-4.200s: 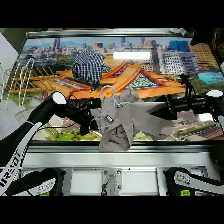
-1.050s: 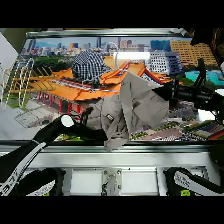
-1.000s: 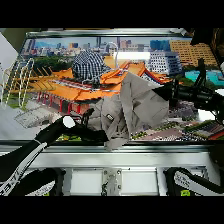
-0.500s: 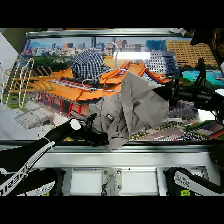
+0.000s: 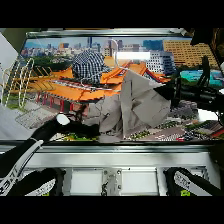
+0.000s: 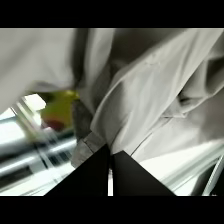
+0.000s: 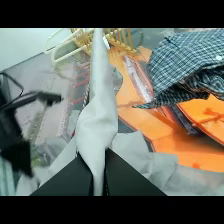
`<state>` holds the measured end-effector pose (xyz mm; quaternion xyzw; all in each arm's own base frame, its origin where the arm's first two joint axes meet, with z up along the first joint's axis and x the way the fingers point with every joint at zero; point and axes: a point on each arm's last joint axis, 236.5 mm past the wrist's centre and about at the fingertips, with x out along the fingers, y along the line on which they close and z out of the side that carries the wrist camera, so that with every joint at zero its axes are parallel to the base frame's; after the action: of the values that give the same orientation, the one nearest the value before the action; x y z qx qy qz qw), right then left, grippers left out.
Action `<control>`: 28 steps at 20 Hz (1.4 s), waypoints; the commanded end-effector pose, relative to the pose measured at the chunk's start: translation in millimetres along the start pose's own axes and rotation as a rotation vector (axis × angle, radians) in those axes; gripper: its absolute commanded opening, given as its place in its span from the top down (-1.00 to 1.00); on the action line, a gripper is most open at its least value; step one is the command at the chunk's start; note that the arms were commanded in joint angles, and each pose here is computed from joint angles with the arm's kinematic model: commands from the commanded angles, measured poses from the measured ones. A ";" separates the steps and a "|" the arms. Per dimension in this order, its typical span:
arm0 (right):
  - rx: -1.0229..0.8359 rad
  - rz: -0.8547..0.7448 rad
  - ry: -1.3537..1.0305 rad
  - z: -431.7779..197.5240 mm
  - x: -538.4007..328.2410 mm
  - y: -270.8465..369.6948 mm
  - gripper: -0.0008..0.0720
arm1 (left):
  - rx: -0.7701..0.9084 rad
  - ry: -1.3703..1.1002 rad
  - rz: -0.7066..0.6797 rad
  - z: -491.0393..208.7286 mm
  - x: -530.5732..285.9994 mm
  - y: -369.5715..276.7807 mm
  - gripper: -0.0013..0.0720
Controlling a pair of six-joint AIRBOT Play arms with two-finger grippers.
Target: Fold the clothes and pants, and hang the long-sleeved shirts on hangers.
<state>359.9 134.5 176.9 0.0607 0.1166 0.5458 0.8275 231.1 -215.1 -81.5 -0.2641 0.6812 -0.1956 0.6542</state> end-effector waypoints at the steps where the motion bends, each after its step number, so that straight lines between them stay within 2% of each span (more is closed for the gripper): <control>1: -0.025 0.074 0.006 13.0 -3.8 35.7 0.94 | -0.029 -0.125 0.068 39.8 -76.3 37.8 0.93; 7: -0.032 0.162 0.043 21.6 -3.3 82.7 0.94 | -0.043 -0.254 0.067 95.2 -168.2 44.8 0.93; 12: -0.039 0.095 0.213 -9.8 -9.2 80.5 0.94 | 0.011 -0.265 0.062 122.0 -203.5 31.2 0.93; 15: -0.051 -0.013 0.222 -8.0 -9.9 61.0 0.94 | 0.031 -0.252 0.058 125.7 -211.0 24.5 0.93; 19: -0.048 -0.048 0.297 -25.8 -14.4 53.2 0.94 | 0.034 -0.239 0.056 122.8 -210.7 23.8 0.93; 23: 0.035 0.059 0.350 -57.0 -14.4 77.8 0.94 | 0.043 -0.243 0.054 123.7 -214.5 20.3 0.93; 28: 0.140 0.214 0.388 -95.3 3.9 118.9 0.94 | 0.134 -0.362 0.069 146.1 -259.9 -9.9 0.93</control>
<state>255.9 166.4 126.0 0.0047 0.2818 0.5912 0.7557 367.4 -54.0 93.5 -0.2381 0.5719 -0.1639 0.7677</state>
